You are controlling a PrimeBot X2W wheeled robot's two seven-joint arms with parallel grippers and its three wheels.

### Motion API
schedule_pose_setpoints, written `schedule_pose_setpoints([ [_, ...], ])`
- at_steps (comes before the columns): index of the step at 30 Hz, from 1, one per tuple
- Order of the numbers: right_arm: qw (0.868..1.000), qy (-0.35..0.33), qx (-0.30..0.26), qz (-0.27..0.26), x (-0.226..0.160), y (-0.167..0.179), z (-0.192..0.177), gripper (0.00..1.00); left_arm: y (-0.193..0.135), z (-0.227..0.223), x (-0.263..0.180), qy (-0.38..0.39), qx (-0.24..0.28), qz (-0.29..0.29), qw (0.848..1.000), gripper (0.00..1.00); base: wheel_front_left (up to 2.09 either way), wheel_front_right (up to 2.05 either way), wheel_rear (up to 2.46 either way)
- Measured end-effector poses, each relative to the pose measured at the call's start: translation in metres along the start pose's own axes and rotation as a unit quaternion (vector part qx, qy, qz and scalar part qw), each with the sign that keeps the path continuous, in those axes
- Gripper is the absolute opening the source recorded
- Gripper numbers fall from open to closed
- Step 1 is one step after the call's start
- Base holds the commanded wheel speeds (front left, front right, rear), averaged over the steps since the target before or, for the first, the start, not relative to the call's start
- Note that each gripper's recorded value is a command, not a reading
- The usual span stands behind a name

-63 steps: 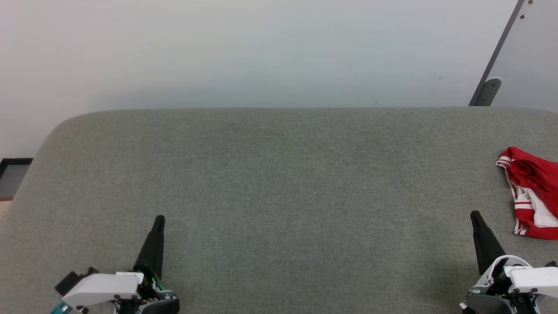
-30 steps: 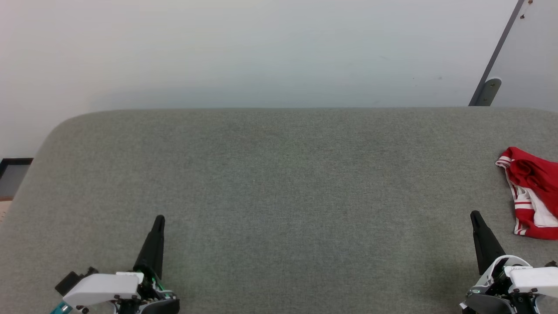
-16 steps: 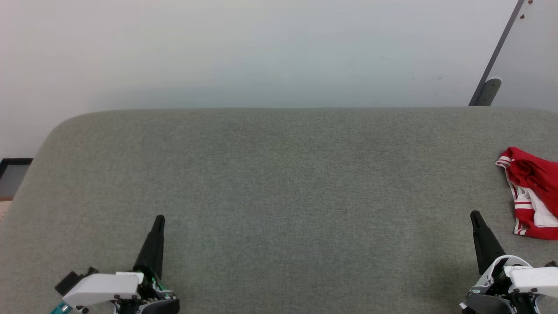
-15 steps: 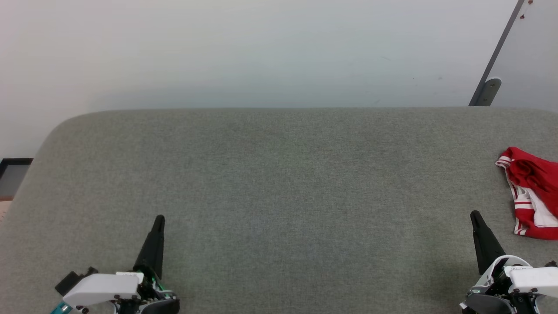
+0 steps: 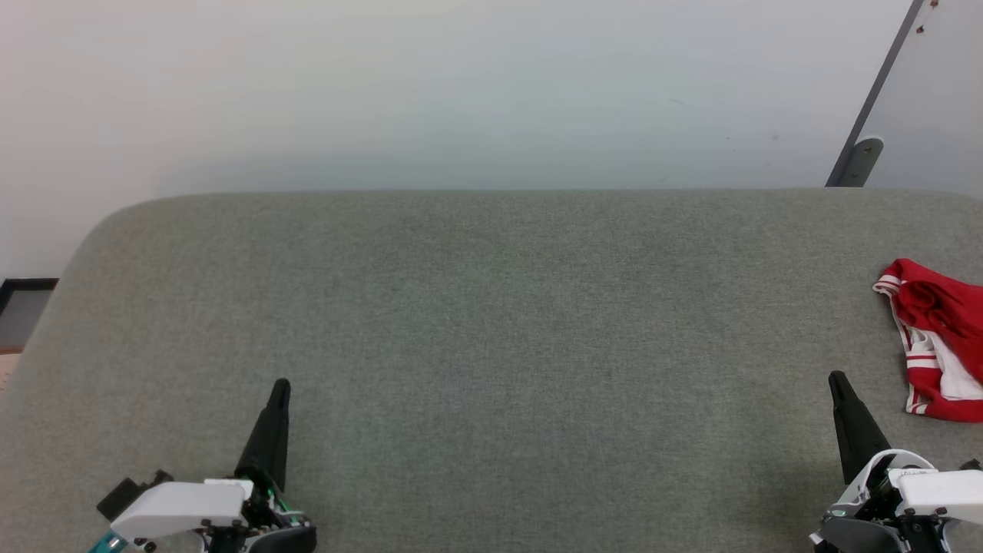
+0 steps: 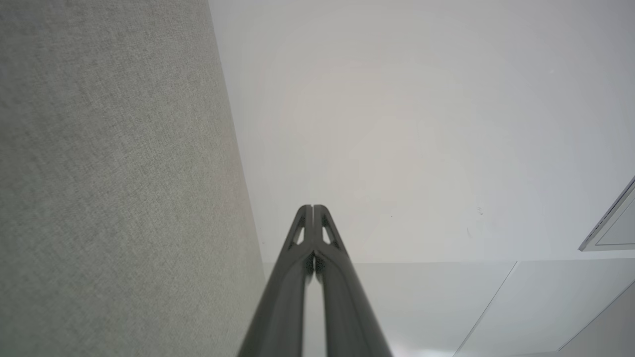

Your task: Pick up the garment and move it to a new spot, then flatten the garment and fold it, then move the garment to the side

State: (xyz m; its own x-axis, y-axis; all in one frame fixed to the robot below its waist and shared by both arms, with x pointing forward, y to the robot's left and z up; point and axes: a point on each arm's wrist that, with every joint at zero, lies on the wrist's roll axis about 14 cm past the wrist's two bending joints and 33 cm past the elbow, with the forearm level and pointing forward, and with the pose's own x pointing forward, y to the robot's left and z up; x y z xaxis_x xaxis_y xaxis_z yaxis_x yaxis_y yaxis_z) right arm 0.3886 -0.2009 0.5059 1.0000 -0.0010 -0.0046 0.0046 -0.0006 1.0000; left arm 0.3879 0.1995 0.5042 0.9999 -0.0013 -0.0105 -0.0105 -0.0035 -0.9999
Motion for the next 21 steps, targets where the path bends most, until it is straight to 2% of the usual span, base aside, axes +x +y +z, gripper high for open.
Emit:
schedule_pose_setpoints([
  [21,1.0,0.0,0.0,0.0,0.0,0.0,0.0,0.0,0.0,0.0,0.0,0.0,0.0,0.0,1.0,0.0,0.0,0.0,0.0],
])
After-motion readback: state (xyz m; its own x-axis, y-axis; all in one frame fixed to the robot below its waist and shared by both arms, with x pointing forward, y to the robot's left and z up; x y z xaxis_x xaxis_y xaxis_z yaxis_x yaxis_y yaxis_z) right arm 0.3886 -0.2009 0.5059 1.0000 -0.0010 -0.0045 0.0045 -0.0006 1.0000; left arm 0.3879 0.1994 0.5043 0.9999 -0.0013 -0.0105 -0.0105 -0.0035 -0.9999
